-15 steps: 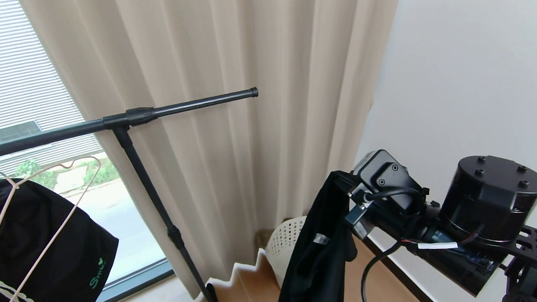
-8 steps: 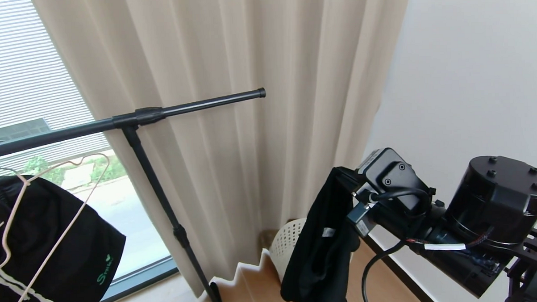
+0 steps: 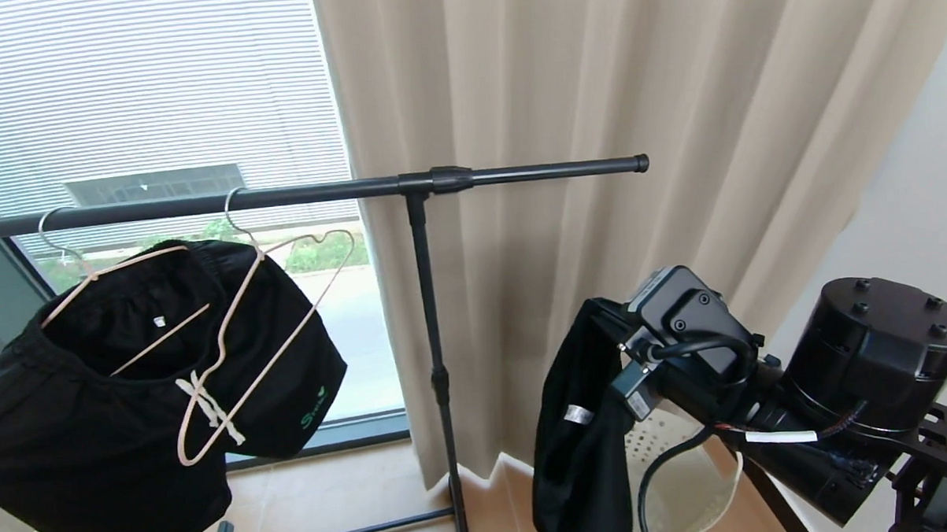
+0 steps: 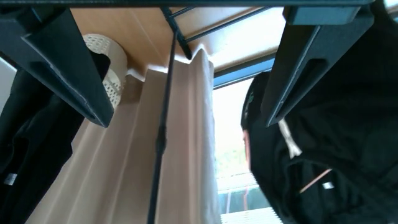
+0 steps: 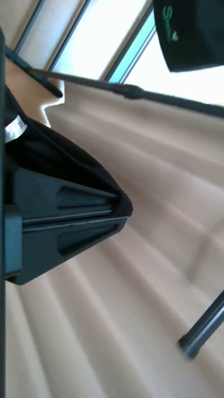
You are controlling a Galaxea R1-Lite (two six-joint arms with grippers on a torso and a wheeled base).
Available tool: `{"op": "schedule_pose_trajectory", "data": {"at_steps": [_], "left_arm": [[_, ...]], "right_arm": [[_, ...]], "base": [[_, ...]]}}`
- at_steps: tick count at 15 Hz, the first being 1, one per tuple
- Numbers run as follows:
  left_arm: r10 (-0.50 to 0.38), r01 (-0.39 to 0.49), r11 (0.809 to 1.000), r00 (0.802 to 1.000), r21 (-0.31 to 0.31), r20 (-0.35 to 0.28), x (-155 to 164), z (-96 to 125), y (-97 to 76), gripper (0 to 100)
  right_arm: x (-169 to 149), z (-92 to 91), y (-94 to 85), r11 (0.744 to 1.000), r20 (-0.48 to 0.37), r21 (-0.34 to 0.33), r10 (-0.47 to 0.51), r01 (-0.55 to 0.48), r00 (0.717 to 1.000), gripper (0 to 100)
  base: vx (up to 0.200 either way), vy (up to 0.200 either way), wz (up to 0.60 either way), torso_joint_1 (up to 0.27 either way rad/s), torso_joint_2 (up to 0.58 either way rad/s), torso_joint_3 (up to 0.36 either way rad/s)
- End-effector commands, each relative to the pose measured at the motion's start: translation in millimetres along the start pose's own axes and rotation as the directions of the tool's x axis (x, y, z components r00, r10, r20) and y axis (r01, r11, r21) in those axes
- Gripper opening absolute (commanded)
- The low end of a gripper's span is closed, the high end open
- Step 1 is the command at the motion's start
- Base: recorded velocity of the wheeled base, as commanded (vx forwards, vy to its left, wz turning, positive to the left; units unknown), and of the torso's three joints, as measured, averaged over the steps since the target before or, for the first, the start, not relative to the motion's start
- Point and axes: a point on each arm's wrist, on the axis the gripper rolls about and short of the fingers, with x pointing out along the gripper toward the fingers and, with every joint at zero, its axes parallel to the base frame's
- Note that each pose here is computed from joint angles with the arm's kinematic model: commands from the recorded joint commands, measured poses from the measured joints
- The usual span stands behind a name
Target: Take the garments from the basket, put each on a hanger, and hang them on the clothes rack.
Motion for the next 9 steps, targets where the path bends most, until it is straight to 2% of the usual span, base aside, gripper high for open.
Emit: {"op": "schedule_pose_trajectory", "data": {"at_steps": [1,9], "left_arm": [[0.0,0.0,1.0,1.0,-0.001,-0.001,0.1,0.0,0.0,100],[-0.002,0.002,1.0,1.0,-0.001,-0.001,0.1,0.0,0.0,100]], "right_arm": [[-1.1,1.0,-1.3,1.0,0.007,-0.002,0.0,0.0,1.0,0],[-1.0,0.4,-0.8,1.0,0.006,-0.003,0.004,-0.004,1.0,0]], "base": [[0.0,0.2,0.0,0.002,0.0,0.002],[0.0,0.2,0.0,0.001,0.0,0.002]]}}
